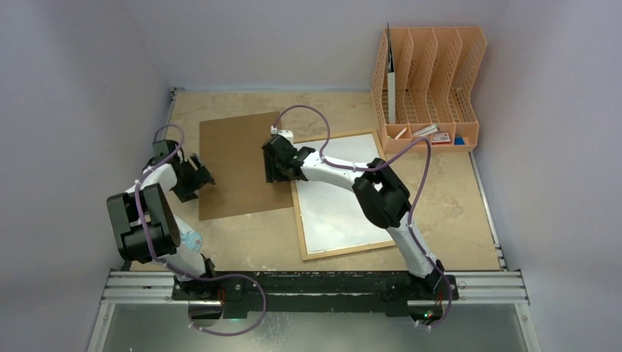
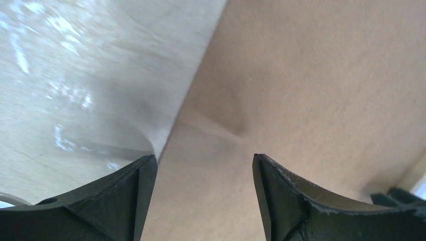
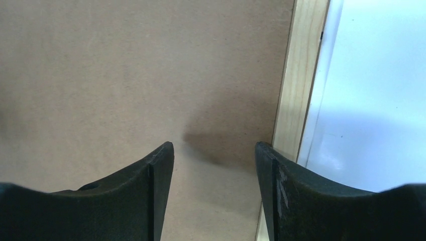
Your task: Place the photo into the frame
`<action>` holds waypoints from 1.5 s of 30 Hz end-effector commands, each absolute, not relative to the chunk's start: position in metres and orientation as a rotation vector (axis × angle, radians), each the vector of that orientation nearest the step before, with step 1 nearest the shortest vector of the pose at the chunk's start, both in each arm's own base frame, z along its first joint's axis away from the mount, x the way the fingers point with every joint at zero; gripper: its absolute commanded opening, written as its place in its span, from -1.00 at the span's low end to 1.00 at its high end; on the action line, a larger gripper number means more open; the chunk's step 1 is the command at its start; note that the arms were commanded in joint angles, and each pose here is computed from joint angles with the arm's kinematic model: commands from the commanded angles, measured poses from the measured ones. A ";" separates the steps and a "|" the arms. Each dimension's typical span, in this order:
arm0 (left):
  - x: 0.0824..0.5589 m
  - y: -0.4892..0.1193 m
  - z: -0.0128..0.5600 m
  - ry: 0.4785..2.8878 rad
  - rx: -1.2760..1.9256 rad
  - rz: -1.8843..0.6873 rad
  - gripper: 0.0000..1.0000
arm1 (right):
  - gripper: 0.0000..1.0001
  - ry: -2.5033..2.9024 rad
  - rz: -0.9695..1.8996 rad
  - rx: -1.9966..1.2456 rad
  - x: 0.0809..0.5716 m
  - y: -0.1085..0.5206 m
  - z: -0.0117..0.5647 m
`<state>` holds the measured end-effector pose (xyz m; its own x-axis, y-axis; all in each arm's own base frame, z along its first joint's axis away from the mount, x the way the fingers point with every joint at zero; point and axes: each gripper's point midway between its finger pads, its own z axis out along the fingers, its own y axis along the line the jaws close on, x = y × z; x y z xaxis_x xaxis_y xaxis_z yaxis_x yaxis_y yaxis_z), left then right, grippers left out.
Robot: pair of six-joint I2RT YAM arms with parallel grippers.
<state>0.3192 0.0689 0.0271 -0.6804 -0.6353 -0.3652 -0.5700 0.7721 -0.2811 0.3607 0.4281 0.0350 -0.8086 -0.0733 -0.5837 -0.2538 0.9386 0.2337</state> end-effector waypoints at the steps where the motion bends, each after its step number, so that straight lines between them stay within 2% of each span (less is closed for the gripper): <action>1: 0.325 0.041 0.058 2.450 -0.841 -0.397 0.44 | 0.29 2.508 0.153 -0.184 0.370 0.390 0.022; 6: 0.332 0.019 0.072 2.354 -0.783 -0.564 0.42 | 0.33 2.487 0.269 -0.227 0.370 0.407 0.033; 13: 0.310 0.004 0.018 2.537 -0.929 -0.657 0.40 | 0.33 2.522 0.394 -0.262 0.363 0.428 0.039; 16: 0.296 0.017 -0.004 2.642 -1.000 -0.520 0.39 | 0.33 2.504 0.426 -0.264 0.365 0.434 0.050; 24: 0.271 0.092 -0.035 2.812 -1.058 0.143 0.45 | 0.33 2.485 0.511 -0.318 0.361 0.444 0.069; 29: 0.271 0.119 -0.043 2.824 -1.095 0.354 0.47 | 0.33 2.488 0.507 -0.314 0.359 0.442 0.076; 33: 0.274 0.131 -0.040 2.812 -1.107 0.419 0.48 | 0.33 2.502 0.444 -0.291 0.365 0.436 0.069; 35: 0.278 0.124 -0.042 2.814 -1.102 0.350 0.48 | 0.33 2.519 0.429 -0.295 0.364 0.436 0.063; 39: 0.299 0.096 -0.037 2.788 -1.048 0.051 0.46 | 0.33 2.557 0.458 -0.293 0.359 0.438 0.052; 42: 0.327 0.089 -0.010 2.729 -0.977 -0.090 0.49 | 0.33 2.602 0.498 -0.252 0.354 0.435 0.045; 45: 0.354 0.097 0.024 2.648 -0.929 -0.102 0.58 | 0.32 2.640 0.568 -0.194 0.349 0.432 0.041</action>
<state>0.3319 0.0644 0.0226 -0.7205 -0.6711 -0.1744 -0.6364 0.7399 -0.2182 0.3555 0.4400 0.0506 -0.8498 -0.0991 -0.5177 -0.2878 0.9101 0.2982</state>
